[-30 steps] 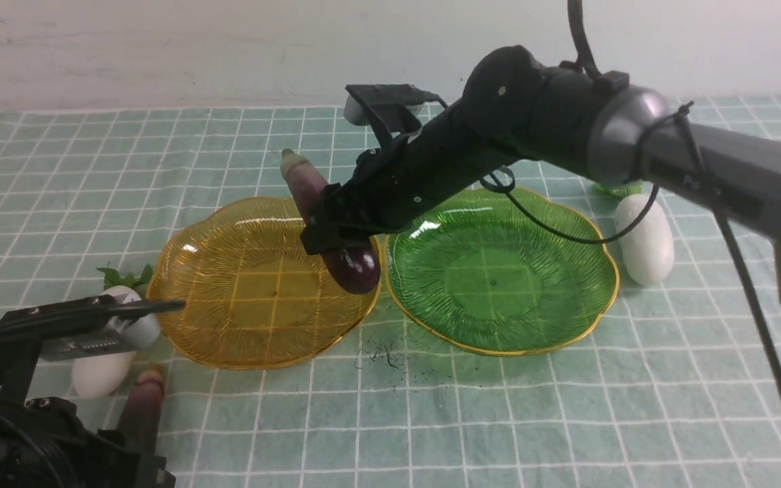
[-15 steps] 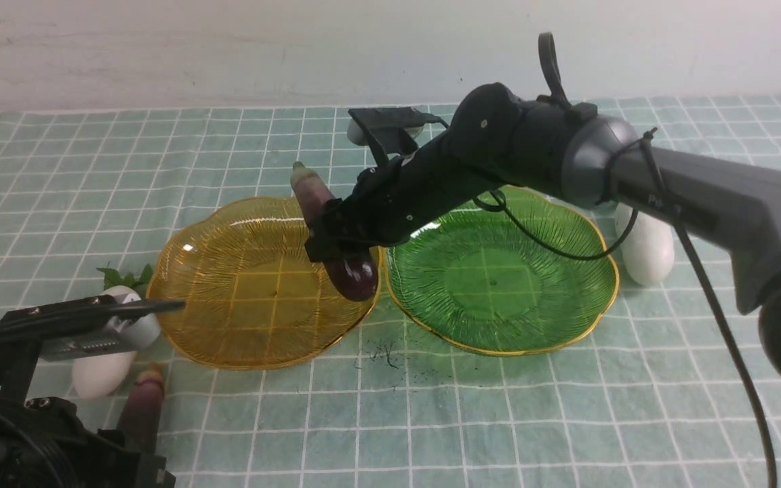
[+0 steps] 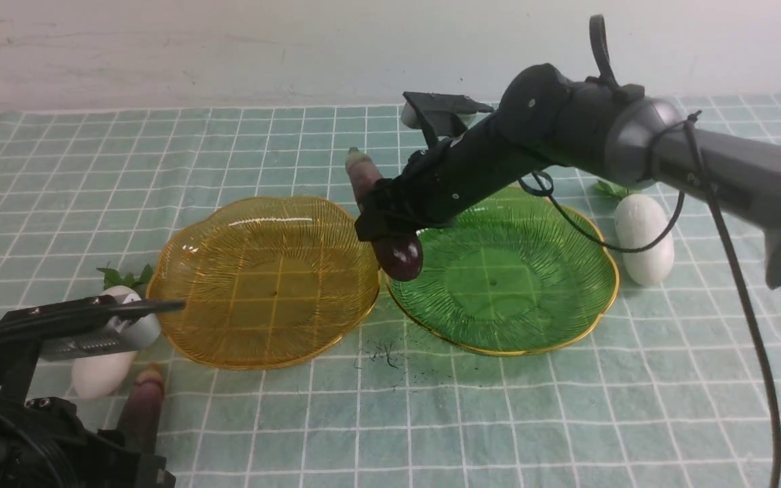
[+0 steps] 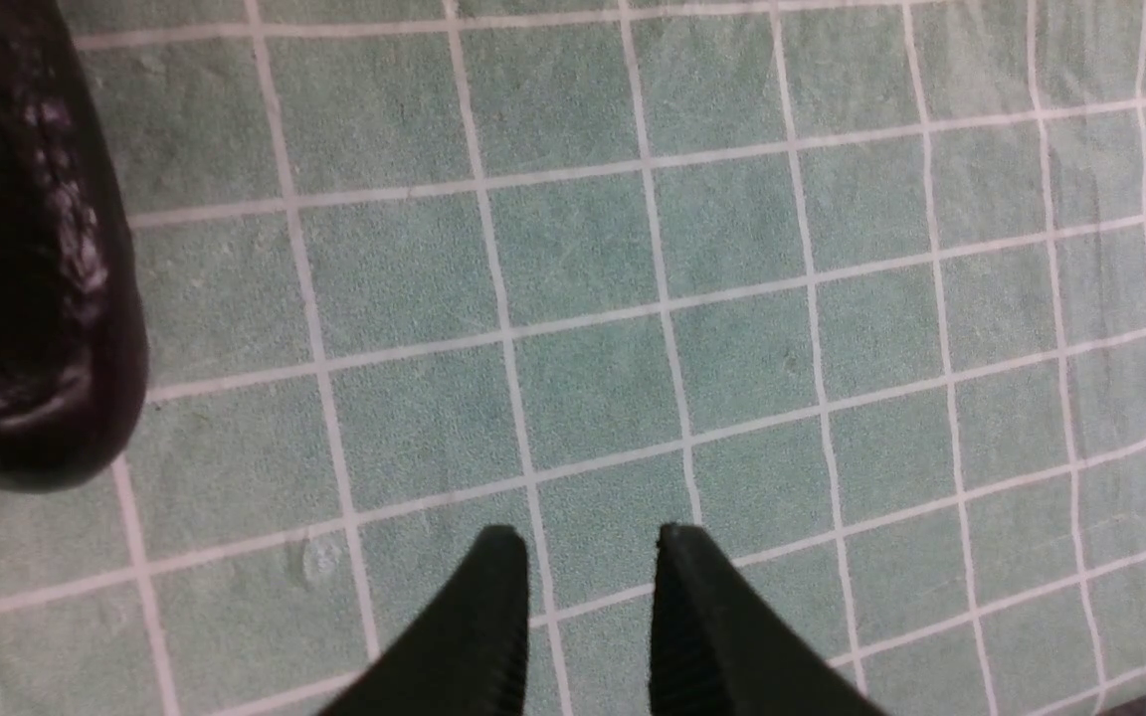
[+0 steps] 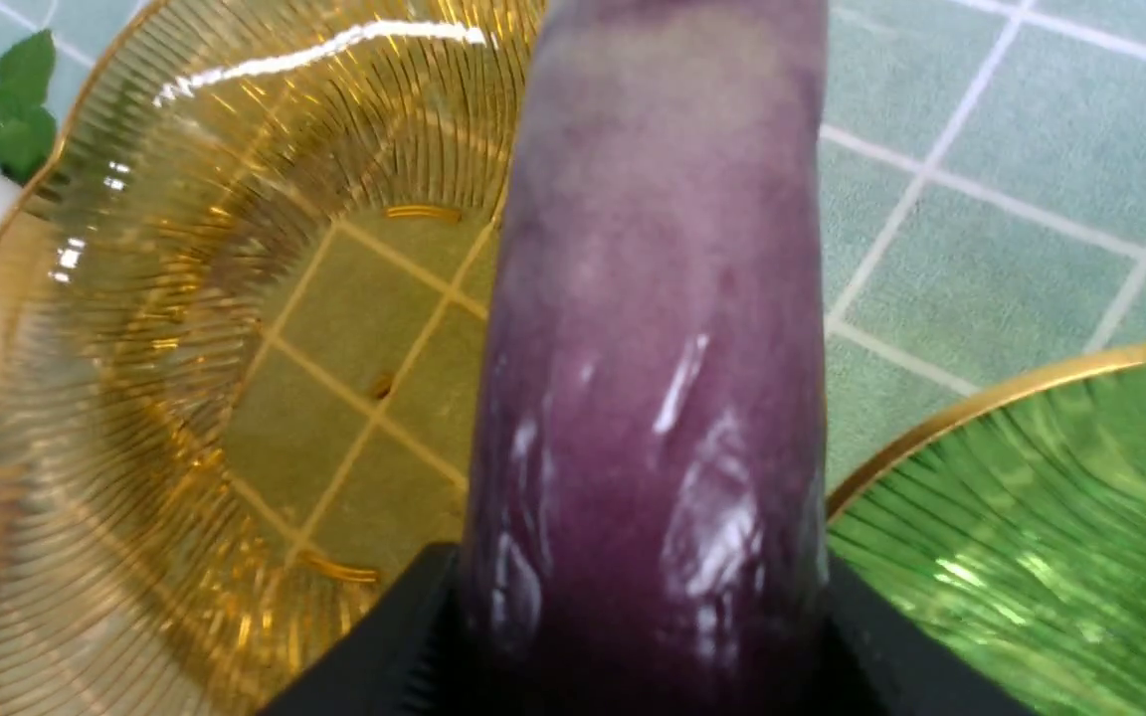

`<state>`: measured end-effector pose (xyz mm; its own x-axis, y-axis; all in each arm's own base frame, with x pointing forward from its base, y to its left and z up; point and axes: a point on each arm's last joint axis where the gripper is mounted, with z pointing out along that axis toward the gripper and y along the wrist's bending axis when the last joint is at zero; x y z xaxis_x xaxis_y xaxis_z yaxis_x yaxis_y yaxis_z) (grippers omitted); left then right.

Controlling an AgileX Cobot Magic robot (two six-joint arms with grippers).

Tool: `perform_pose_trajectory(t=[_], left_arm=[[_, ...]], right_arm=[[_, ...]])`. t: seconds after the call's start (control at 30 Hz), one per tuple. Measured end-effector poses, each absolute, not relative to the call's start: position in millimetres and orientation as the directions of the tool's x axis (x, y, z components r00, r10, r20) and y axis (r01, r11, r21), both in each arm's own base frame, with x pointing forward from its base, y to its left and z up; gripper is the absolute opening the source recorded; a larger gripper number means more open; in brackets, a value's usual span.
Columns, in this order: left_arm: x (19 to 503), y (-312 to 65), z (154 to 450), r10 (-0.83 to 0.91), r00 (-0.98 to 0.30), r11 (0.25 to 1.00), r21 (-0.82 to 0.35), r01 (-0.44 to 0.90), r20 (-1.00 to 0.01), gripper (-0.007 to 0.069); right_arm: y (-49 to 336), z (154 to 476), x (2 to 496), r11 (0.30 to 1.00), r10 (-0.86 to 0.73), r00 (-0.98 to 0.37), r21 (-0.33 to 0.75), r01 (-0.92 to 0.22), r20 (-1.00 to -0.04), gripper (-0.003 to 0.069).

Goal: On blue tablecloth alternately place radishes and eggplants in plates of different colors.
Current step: 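Pick up the eggplant and place it on the yellow plate with the right gripper, then place the white radish on the plate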

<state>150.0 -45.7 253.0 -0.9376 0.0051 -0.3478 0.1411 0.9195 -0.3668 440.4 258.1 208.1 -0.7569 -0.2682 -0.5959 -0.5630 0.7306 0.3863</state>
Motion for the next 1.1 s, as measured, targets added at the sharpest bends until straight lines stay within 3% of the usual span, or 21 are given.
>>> perform_pose_trajectory(t=[0.17, 0.33, 0.57, 0.63, 0.77, 0.93, 1.1], left_arm=[[150, -46, 253, 0.005, -0.938, 0.92, -0.367, 0.141, -0.348, 0.0165], [150, -46, 253, 0.005, -0.938, 0.92, -0.367, 0.141, -0.348, 0.0165], [150, -46, 253, 0.005, -0.938, 0.92, -0.367, 0.141, -0.348, 0.0165], [150, -46, 253, 0.005, -0.938, 0.92, -0.367, 0.141, -0.348, 0.0165], [150, -46, 253, 0.006, -0.938, 0.919, -0.367, 0.141, -0.347, 0.0165], [150, -46, 253, 0.006, -0.938, 0.919, -0.367, 0.141, -0.347, 0.0165], [150, -46, 253, 0.006, -0.938, 0.919, -0.367, 0.141, -0.347, 0.0165]], right_arm=[[281, 212, 430, 0.686, -0.249, -0.746, 0.431, -0.586, -0.618, 0.0352], [316, 207, 416, 0.65, -0.267, -0.681, 0.394, -0.65, -0.682, 0.0364], [326, 196, 414, 0.648, -0.29, -0.651, 0.357, -0.673, -0.702, 0.0626], [324, 196, 414, 0.642, -0.302, -0.655, 0.36, -0.677, -0.692, 0.0671], [307, 205, 416, 0.628, -0.346, -0.659, 0.357, -0.692, -0.668, 0.0689], [269, 242, 427, 0.634, -0.399, -0.65, 0.318, -0.705, -0.646, 0.0688], [195, 292, 446, 0.757, -0.39, -0.708, 0.234, -0.611, -0.588, 0.0684]])
